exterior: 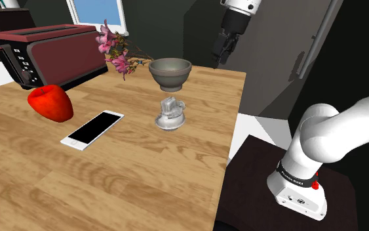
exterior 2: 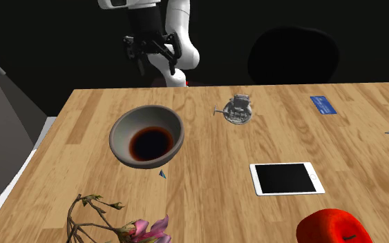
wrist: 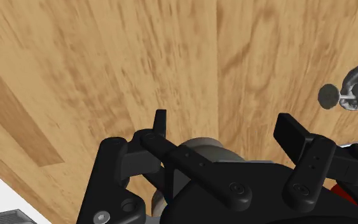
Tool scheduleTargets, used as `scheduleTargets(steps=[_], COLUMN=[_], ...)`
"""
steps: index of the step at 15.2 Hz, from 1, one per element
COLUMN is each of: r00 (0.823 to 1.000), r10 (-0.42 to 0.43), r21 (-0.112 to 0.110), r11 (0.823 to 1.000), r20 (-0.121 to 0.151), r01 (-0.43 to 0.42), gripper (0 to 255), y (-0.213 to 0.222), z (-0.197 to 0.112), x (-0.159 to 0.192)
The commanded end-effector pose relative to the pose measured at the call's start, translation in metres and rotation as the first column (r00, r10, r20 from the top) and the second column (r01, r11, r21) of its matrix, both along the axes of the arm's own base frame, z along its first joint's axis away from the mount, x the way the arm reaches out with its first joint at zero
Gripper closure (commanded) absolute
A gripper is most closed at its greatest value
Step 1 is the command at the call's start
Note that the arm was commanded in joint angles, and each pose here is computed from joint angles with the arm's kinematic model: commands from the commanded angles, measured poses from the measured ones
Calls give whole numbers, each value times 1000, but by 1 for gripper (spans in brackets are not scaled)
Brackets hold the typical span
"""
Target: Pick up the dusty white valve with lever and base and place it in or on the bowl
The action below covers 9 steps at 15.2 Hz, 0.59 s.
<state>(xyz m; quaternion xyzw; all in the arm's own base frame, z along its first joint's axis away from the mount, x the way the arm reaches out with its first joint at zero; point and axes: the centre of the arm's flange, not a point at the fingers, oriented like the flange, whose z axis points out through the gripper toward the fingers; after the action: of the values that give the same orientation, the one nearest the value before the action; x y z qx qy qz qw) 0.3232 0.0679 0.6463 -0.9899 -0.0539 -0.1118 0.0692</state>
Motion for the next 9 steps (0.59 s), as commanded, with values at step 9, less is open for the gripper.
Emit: scheduleTargets(steps=[9], r00=[995], r10=[94], r21=[14], r11=[996], r20=[-25], r01=[-93], gripper=[0], y=[127], z=[0], x=[9])
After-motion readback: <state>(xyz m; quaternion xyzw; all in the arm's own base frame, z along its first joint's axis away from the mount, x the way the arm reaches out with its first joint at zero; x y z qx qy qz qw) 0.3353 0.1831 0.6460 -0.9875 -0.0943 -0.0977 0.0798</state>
